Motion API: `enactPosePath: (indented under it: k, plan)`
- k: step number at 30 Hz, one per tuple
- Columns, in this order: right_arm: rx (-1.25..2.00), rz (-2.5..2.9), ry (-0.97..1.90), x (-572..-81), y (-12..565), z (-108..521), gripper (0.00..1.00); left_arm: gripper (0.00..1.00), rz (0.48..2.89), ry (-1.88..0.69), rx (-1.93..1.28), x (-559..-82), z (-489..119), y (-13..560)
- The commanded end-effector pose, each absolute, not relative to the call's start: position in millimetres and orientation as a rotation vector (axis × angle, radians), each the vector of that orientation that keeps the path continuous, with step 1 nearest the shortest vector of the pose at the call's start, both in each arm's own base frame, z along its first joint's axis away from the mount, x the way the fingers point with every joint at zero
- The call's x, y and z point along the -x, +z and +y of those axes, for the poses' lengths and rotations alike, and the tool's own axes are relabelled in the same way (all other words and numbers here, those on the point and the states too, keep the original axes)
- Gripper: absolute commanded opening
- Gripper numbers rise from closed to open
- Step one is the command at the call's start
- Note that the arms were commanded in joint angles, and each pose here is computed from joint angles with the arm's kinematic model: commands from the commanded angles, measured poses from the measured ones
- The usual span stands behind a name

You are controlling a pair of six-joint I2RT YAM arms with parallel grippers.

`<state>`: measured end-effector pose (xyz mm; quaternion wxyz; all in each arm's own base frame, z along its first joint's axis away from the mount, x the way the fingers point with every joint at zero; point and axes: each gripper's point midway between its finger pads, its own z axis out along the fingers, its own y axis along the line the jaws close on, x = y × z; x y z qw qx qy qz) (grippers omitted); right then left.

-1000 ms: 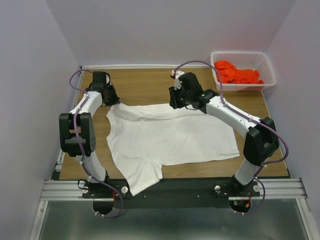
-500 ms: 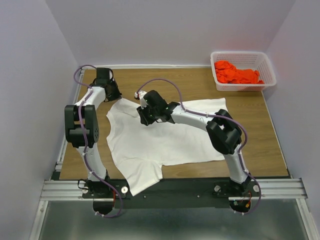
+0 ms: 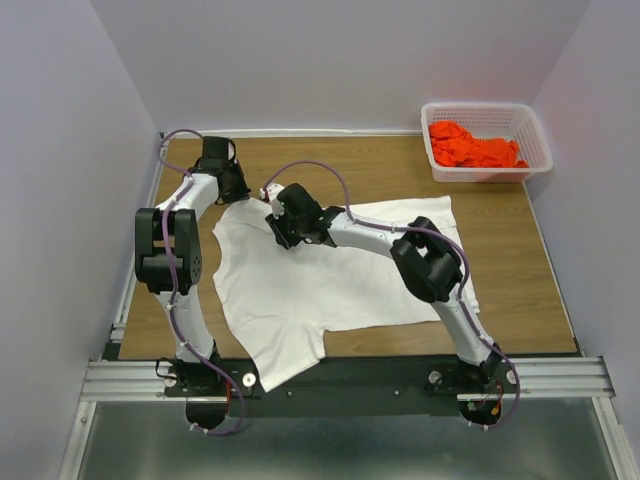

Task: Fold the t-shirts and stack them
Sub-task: Fold the tshirt

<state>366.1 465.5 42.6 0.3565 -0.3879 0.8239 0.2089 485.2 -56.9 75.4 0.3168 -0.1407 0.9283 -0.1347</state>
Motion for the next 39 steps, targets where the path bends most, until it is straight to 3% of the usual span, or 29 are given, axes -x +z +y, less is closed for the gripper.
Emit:
enactPosePath:
  k: [1, 7, 20, 31, 39]
  plan:
    - [1.014, 2.131, 0.474, -373, 23, 465, 0.38, 0.0, 2.432, -0.313, 0.357, -491, -52, 76]
    - [0.994, 2.142, 0.417, -376, 19, 457, 0.37, 0.0, 2.432, -0.317, 0.352, -491, -53, 78]
    - [0.985, 2.032, 0.332, -394, 65, 453, 0.37, 0.0, 2.432, -0.325, 0.347, -490, -55, 79]
    - [1.02, 2.047, 0.293, -395, 47, 450, 0.36, 0.0, 2.446, -0.324, 0.346, -490, -58, 75]
    - [1.037, 2.075, 0.291, -389, 32, 447, 0.24, 0.0, 2.451, -0.316, 0.342, -488, -58, 74]
